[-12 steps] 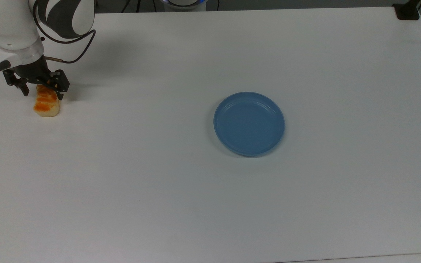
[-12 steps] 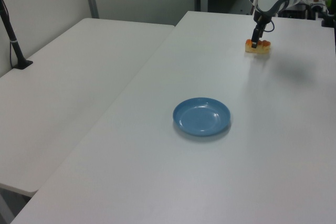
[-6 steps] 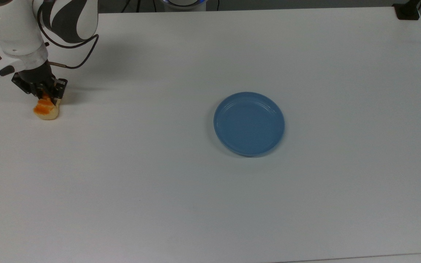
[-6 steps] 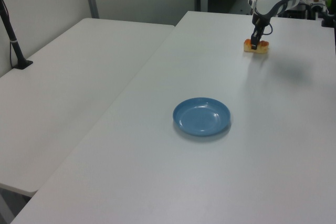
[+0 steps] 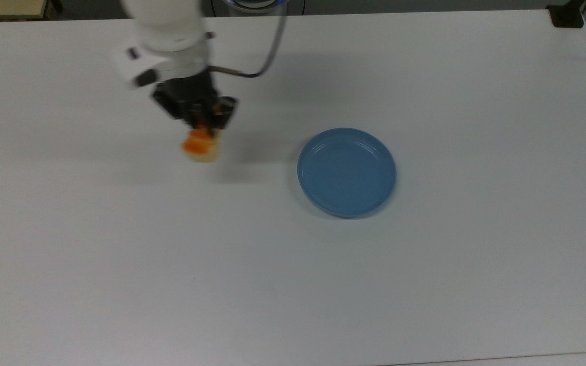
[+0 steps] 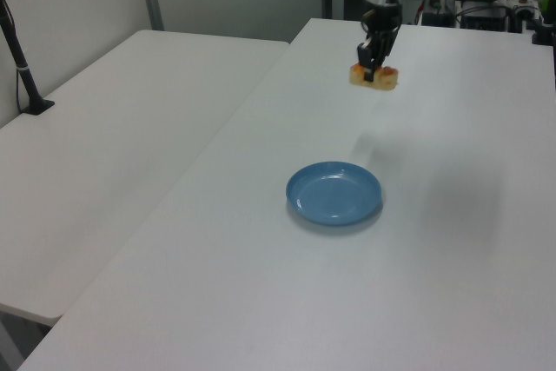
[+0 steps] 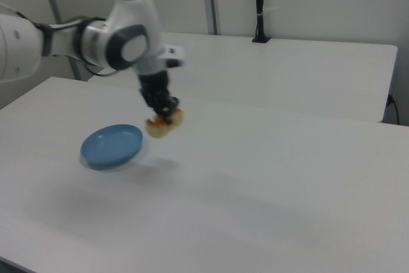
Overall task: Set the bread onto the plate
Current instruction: 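Lift the bread roll and carry it over the blue plate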
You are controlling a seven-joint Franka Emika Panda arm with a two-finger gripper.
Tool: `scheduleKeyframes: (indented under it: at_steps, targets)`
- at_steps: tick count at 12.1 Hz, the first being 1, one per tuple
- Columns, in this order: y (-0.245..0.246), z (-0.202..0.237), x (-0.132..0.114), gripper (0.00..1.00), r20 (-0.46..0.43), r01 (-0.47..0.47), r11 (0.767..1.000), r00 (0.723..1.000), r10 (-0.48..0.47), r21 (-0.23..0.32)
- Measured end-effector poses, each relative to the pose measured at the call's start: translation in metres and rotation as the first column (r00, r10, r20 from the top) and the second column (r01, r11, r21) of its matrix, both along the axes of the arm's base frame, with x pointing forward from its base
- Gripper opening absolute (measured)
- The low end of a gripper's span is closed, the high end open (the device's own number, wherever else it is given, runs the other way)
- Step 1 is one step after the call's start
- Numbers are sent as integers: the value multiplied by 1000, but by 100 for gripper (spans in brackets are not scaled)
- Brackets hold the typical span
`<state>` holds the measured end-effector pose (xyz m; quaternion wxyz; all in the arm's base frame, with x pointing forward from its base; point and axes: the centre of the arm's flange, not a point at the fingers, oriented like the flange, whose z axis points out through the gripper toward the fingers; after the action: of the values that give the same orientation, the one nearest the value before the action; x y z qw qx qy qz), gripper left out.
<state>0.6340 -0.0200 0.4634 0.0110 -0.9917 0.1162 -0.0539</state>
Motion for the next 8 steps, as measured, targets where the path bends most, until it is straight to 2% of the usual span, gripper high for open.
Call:
scheduleKeyframes:
  at_steps: [1, 3, 5, 8]
  targets:
    - [56, 2, -1, 27, -2, 23, 1000, 1000, -23, 13]
    - [135, -15, -5, 27, -23, 90, 996, 996, -90, -11]
    - [184, -41, -7, 27, -43, 144, 989, 988, -145, -45]
    - [226, -74, -13, 28, -72, 191, 979, 978, -196, -68]
